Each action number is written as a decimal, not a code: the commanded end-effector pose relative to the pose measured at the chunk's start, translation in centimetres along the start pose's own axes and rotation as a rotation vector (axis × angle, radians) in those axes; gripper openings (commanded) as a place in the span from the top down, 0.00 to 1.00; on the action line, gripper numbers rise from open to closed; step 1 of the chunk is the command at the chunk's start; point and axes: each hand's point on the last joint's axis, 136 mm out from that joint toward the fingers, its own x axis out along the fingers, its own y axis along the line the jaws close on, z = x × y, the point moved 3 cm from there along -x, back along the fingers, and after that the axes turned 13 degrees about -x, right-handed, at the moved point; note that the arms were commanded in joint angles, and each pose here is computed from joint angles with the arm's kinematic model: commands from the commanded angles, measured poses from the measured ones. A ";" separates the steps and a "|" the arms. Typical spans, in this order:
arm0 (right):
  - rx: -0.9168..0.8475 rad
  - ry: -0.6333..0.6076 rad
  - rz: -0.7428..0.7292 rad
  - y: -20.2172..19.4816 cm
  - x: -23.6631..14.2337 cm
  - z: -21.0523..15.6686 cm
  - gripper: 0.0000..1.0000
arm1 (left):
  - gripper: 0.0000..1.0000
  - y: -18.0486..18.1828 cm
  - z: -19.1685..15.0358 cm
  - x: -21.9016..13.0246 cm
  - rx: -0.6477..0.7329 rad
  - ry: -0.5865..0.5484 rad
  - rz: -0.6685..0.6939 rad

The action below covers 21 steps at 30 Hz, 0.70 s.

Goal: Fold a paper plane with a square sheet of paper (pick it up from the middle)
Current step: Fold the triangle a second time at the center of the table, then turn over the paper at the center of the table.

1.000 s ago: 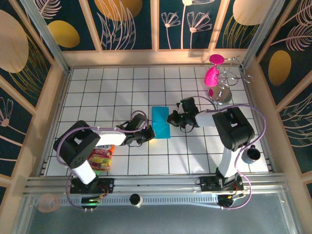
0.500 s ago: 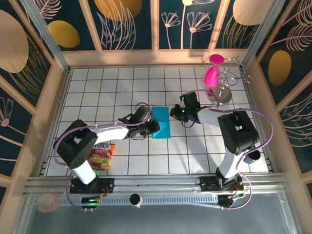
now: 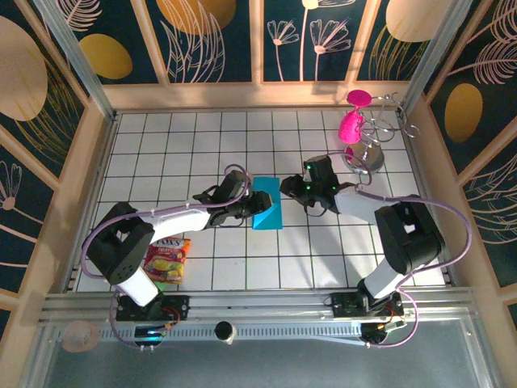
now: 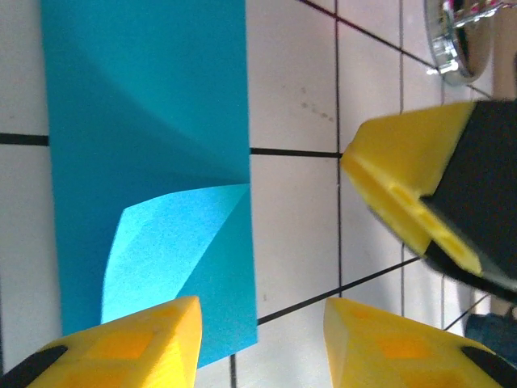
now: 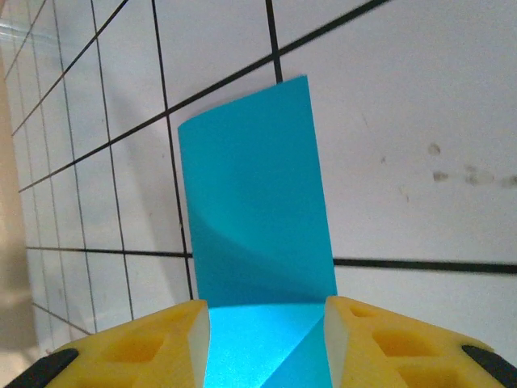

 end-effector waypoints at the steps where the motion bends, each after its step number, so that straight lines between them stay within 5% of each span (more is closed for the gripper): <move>1: 0.062 -0.028 0.097 1.1 -0.7 -0.4 0.58 | 0.56 -1.0 0.7 0.4 -0.019 -0.009 -0.045; 21: 0.167 0.076 0.173 1.9 1.3 -4.1 0.67 | 0.62 5.0 2.1 3.7 -0.123 -0.019 0.127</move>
